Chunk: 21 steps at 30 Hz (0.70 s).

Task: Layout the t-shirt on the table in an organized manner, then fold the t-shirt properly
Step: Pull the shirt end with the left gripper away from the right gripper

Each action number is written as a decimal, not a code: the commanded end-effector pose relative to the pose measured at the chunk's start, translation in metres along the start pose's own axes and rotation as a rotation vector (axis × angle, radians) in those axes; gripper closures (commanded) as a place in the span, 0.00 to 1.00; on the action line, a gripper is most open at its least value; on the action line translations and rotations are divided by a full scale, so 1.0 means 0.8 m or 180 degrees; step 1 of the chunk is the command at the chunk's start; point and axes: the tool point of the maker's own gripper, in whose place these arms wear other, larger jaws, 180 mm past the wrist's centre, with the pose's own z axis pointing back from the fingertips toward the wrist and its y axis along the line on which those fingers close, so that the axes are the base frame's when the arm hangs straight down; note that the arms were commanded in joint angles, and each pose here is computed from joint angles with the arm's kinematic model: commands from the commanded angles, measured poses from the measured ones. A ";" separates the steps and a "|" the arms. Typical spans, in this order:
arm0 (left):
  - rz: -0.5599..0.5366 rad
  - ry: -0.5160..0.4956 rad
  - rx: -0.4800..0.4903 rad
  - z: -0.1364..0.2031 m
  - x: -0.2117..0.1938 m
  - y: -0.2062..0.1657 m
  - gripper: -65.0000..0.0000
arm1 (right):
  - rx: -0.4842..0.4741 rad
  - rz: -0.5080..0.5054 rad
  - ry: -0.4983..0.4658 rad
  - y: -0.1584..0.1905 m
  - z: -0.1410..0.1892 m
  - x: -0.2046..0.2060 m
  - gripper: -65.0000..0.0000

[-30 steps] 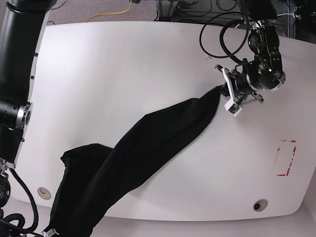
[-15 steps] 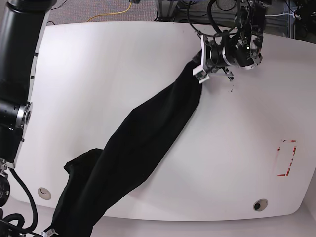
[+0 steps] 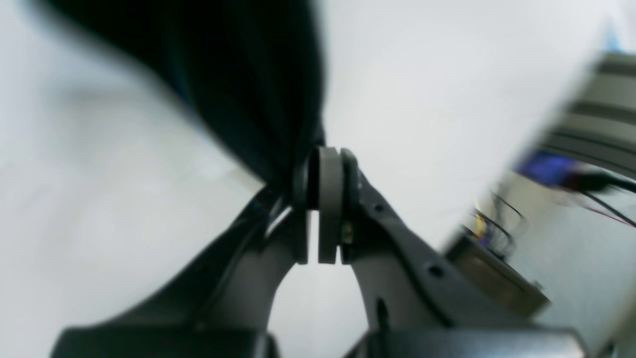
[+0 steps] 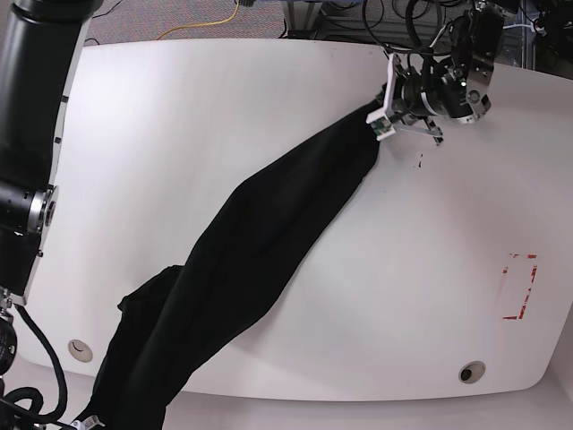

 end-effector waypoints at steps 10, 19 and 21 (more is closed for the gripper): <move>-0.0004 -0.0072 0.0542 0.039 0.030 0.084 0.55 | -0.0080 0.0042 -0.0241 -0.010 0.016 0.031 1.00; -0.0030 0.0188 0.0744 0.056 0.033 0.114 0.43 | -0.0076 0.0042 -0.0244 -0.010 0.016 0.032 1.00; -0.0039 0.0135 0.0807 0.062 0.041 0.123 0.43 | -0.0076 0.0042 -0.0244 -0.010 0.016 0.032 1.00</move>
